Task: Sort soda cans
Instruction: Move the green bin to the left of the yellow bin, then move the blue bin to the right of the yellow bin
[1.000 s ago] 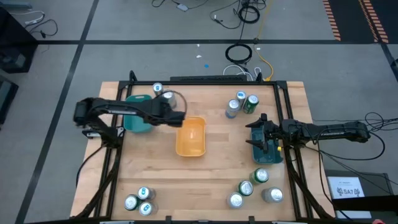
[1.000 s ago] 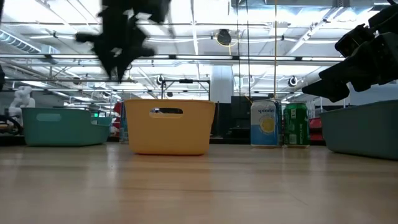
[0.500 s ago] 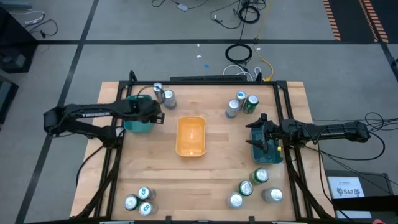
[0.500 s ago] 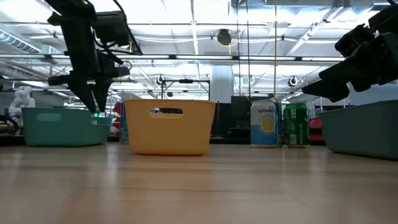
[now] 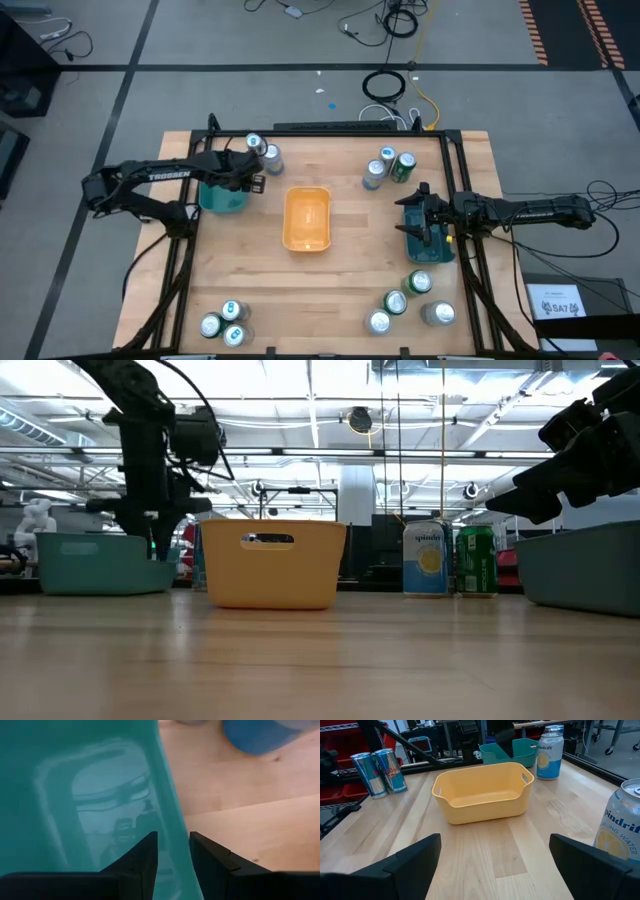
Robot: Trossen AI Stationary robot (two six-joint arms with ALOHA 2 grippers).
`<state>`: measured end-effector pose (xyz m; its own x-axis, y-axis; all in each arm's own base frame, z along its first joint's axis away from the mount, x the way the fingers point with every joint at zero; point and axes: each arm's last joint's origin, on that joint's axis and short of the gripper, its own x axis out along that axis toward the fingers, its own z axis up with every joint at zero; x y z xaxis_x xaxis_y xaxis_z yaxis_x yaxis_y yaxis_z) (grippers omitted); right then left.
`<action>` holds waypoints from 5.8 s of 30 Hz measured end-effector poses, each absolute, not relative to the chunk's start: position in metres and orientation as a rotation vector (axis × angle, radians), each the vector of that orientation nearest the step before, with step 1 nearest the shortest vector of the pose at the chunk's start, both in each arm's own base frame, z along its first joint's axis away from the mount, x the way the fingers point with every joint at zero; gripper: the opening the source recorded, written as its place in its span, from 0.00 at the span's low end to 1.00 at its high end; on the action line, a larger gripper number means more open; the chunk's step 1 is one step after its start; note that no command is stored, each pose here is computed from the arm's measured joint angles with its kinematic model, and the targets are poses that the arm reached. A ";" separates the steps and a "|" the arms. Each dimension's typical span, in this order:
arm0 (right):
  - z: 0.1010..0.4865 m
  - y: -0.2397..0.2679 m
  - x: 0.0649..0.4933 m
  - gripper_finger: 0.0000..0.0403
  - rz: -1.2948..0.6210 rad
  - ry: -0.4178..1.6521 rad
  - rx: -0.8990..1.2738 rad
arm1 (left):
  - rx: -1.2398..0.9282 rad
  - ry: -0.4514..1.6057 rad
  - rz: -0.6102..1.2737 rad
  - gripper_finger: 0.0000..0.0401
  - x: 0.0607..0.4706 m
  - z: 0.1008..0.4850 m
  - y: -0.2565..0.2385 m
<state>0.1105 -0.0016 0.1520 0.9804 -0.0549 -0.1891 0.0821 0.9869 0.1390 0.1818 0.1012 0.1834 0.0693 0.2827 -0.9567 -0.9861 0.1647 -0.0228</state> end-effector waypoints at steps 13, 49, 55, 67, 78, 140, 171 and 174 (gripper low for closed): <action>0.152 -0.002 0.111 0.91 -0.070 0.186 0.147 | -1.125 1.023 1.245 0.31 0.196 0.168 0.089; 0.152 -0.002 0.111 0.91 -0.070 0.186 0.147 | -1.222 1.000 1.237 0.02 0.287 0.183 -0.050; 0.152 -0.002 0.111 0.91 -0.070 0.185 0.147 | -1.190 1.043 1.266 0.02 0.295 0.180 -0.039; 0.152 -0.002 0.111 0.91 -0.069 0.185 0.147 | -1.189 1.039 1.255 0.12 0.296 0.180 -0.033; 0.152 -0.002 0.111 0.91 -0.070 0.185 0.147 | -1.210 1.066 1.246 0.14 0.297 0.181 -0.034; 0.264 -0.004 0.108 0.87 -0.272 0.013 0.373 | -0.138 0.800 0.448 0.15 0.312 0.317 -0.104; 0.229 0.044 0.240 0.82 -1.205 1.199 1.076 | -0.283 0.353 -0.084 0.15 0.082 0.268 -0.019; 0.221 0.045 0.244 0.74 -1.231 1.229 1.062 | -0.269 0.330 -0.091 0.15 0.071 0.268 -0.016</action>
